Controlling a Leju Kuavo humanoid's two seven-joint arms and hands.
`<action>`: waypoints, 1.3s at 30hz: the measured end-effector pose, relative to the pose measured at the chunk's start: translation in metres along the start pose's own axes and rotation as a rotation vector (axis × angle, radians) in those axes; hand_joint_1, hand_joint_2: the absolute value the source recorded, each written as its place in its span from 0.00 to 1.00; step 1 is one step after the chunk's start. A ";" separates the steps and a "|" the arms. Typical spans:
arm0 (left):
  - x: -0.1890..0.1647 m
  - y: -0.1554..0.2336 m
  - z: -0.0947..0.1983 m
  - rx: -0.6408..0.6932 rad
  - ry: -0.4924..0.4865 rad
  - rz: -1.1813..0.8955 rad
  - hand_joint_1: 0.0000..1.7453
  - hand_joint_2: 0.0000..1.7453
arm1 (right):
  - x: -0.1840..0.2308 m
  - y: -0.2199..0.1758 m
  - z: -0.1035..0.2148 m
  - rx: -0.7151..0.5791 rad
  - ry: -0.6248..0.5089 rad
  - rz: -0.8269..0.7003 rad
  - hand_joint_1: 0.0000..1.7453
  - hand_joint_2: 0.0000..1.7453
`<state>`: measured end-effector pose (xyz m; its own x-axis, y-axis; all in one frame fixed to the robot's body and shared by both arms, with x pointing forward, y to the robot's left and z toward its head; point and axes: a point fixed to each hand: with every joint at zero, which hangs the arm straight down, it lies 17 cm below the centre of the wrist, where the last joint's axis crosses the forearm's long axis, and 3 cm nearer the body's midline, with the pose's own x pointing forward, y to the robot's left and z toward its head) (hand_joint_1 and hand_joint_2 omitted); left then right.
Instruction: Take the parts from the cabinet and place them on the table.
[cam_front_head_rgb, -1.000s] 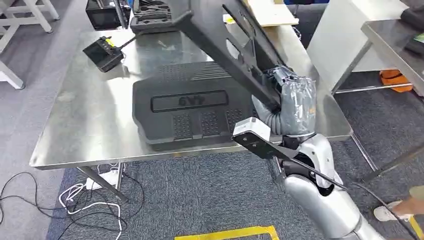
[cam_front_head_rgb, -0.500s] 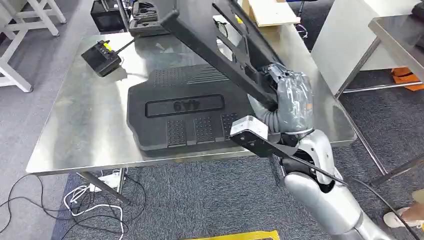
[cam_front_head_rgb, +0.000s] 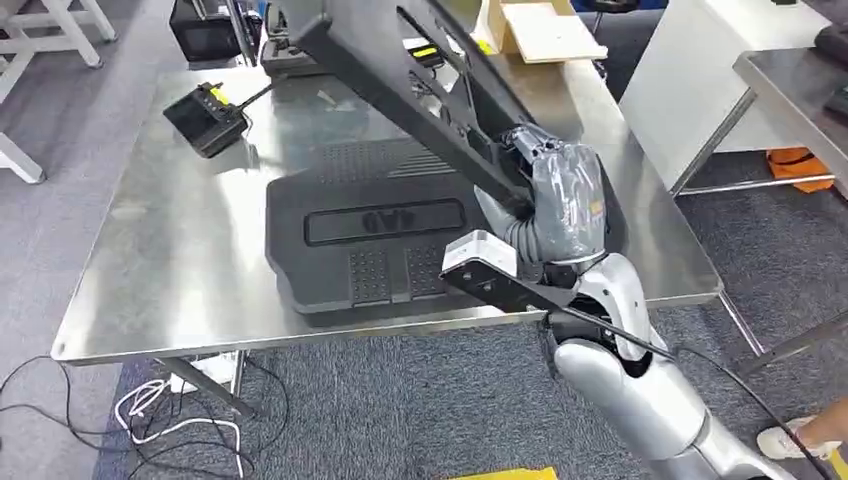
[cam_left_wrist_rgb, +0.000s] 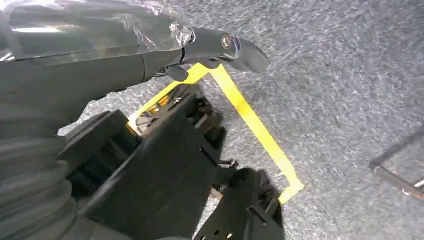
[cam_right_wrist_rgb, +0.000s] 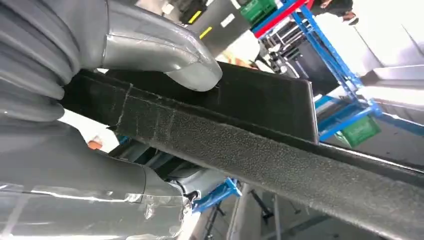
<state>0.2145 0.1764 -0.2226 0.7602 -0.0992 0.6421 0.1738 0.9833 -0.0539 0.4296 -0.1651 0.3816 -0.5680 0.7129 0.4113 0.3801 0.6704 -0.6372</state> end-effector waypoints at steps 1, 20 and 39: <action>0.000 0.000 0.000 0.000 0.000 -0.001 0.00 1.00 | 0.000 0.001 0.000 0.002 0.001 0.000 1.00 1.00; 0.001 0.001 0.000 -0.003 -0.001 -0.006 0.00 1.00 | -0.001 0.008 0.000 0.017 0.001 0.001 1.00 1.00; 0.002 0.001 -0.001 -0.004 -0.001 -0.014 0.00 1.00 | 0.002 0.015 -0.003 0.032 0.000 -0.005 1.00 1.00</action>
<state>0.2169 0.1775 -0.2221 0.7569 -0.1122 0.6438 0.1863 0.9813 -0.0479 0.4364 -0.1533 0.3746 -0.5696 0.7097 0.4146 0.3541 0.6671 -0.6554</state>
